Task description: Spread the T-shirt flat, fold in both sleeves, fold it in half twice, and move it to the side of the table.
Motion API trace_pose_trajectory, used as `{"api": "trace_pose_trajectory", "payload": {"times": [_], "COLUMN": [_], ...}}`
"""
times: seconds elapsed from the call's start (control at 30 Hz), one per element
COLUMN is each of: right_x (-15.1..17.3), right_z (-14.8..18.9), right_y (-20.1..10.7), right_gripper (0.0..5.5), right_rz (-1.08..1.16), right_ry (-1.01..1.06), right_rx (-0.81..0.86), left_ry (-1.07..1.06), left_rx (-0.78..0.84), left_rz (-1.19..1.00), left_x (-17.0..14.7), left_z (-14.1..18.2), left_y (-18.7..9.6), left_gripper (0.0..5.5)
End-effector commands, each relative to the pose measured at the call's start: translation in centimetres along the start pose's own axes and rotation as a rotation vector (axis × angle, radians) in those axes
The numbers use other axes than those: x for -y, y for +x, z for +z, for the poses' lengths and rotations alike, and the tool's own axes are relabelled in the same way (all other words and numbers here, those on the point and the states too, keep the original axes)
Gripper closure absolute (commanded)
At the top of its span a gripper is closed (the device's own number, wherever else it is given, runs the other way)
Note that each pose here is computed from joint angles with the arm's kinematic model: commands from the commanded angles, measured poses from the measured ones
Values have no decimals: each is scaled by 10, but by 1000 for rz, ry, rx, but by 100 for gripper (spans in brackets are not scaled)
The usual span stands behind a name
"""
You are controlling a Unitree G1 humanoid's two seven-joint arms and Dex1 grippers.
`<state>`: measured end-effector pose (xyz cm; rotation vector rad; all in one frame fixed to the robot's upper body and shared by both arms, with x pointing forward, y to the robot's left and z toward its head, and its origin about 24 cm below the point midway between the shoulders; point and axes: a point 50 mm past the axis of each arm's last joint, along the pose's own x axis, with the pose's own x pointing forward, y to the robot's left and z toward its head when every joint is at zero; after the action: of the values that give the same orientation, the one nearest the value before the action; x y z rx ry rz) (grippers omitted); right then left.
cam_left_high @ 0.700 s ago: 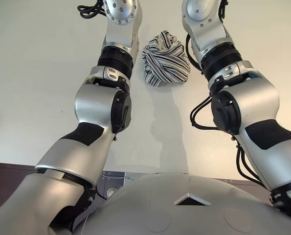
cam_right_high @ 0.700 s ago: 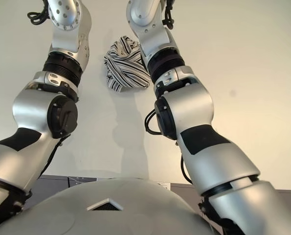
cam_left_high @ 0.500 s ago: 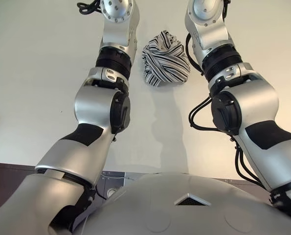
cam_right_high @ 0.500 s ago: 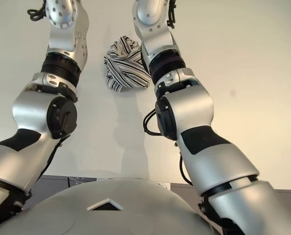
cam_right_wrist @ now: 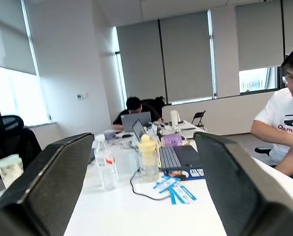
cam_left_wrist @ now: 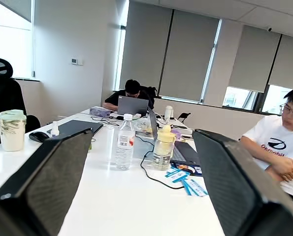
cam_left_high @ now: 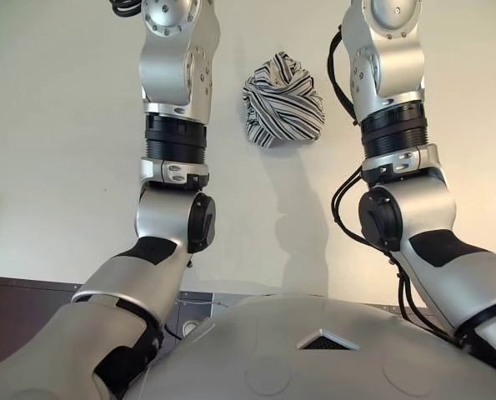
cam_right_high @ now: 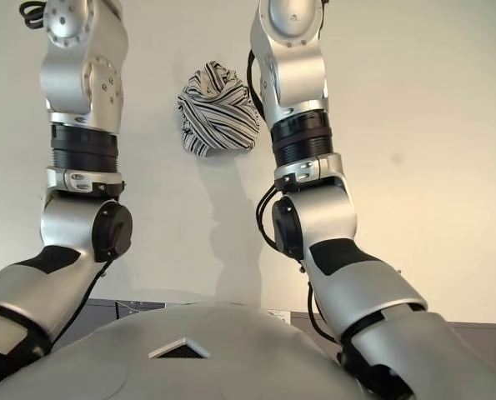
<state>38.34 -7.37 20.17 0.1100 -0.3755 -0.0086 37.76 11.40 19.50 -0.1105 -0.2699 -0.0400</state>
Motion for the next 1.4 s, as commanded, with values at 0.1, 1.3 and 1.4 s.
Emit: {"api": "trace_pose_trajectory", "payload": {"times": [0.1,1.3,1.4], "right_x": [3,115,86], "right_z": [-16,-23,-29], "right_y": [-30,-197,-142], "right_gripper": [176,176,176], "right_rz": [53,1131,988], "right_ry": [-94,-396,-324], "right_rx": [3,-806,-634], "left_ry": [99,198,70], "left_rx": [-147,-1148,-806], "left_rz": [50,-696,-765], "left_x": [-8,-71,-52], "left_z": [-28,-120,-74], "left_y": [-21,-307,-250], "left_gripper": [175,175,175]}}
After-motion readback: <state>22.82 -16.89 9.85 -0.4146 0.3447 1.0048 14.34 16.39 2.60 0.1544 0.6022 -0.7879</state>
